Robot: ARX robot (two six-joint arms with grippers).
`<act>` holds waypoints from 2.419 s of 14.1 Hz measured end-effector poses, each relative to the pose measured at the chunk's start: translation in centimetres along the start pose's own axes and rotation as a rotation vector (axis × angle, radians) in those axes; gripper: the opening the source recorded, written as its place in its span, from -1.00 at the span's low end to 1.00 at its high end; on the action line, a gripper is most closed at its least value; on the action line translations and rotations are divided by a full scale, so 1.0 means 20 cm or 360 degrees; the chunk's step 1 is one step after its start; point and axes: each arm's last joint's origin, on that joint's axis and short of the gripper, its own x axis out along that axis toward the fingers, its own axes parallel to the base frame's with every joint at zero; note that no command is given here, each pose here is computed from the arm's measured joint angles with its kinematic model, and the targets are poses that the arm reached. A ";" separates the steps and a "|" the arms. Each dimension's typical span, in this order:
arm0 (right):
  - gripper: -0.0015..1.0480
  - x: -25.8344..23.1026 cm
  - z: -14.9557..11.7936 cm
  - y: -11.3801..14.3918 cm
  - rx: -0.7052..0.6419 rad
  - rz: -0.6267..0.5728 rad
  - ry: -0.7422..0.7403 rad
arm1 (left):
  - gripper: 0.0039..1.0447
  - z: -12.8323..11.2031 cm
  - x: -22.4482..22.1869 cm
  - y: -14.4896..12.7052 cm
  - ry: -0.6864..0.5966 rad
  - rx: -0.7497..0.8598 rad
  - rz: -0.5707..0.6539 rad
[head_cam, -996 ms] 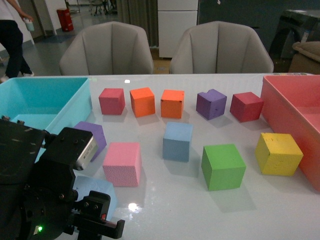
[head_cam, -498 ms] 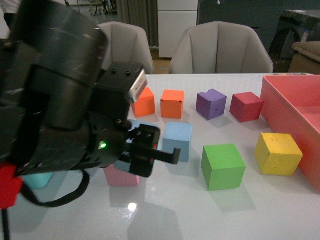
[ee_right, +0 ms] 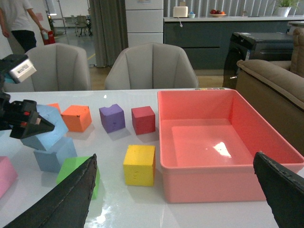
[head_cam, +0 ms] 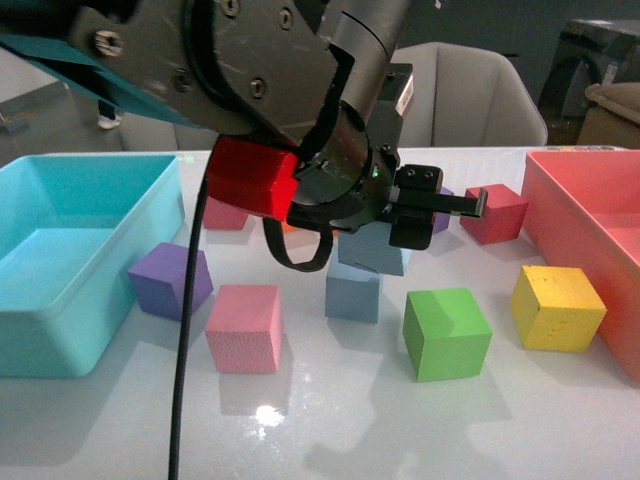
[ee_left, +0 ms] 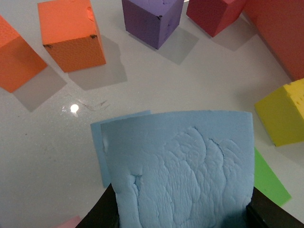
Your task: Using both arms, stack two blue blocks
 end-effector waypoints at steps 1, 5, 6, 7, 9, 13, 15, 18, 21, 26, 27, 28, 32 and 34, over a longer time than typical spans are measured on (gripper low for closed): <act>0.88 0.00 0.00 0.00 0.0000 0.0000 0.0000 | -0.19 0.00 0.06 0.00 0.0035 -0.0017 0.0021; 0.88 0.00 0.00 0.00 0.0000 0.0000 0.0000 | -0.19 -0.02 0.19 0.02 0.0109 -0.0102 0.0124; 0.88 0.00 0.00 0.00 0.0000 0.0000 0.0000 | -0.19 0.00 0.19 0.03 0.0091 -0.0125 0.0142; 0.88 0.00 0.00 0.00 0.0000 0.0000 0.0000 | -0.19 0.02 0.18 0.04 0.0071 -0.0144 0.0147; 0.88 0.00 0.00 0.00 0.0000 0.0000 0.0000 | -0.20 0.03 0.21 0.03 0.0077 -0.0151 0.0173; 0.88 0.00 0.00 0.00 0.0000 0.0000 0.0000 | -0.20 0.01 0.23 0.04 0.0082 -0.0131 0.0221; 0.88 0.00 0.00 0.00 0.0000 0.0000 0.0000 | -0.05 0.01 0.23 0.04 0.0090 -0.0112 0.0227; 0.88 0.00 0.00 0.00 0.0000 0.0000 0.0000 | 0.78 0.02 0.23 0.04 0.0079 -0.0102 0.0235; 0.88 0.00 0.00 0.00 0.0000 0.0000 -0.0001 | 0.88 0.06 0.19 0.03 0.0002 -0.0111 0.0199; 0.88 0.00 0.00 0.00 -0.0001 0.0000 0.0000 | 0.88 0.12 -0.45 -0.06 -0.0593 0.0029 -0.0184; 0.88 0.00 0.00 0.00 0.0000 0.0000 0.0000 | 0.84 0.08 -0.55 -0.05 -0.0739 0.0060 -0.0159; 0.88 0.00 0.00 0.00 0.0000 0.0000 0.0001 | 0.53 0.00 -0.71 0.05 -0.1079 -0.0071 0.0250; 0.88 0.00 0.00 0.00 0.0000 0.0000 0.0000 | -0.23 -0.35 -0.91 0.36 -0.1159 -0.0206 0.0644; 0.88 0.00 0.00 0.00 0.0000 0.0000 -0.0001 | -0.47 -0.45 -0.92 0.40 -0.1106 -0.0184 0.0621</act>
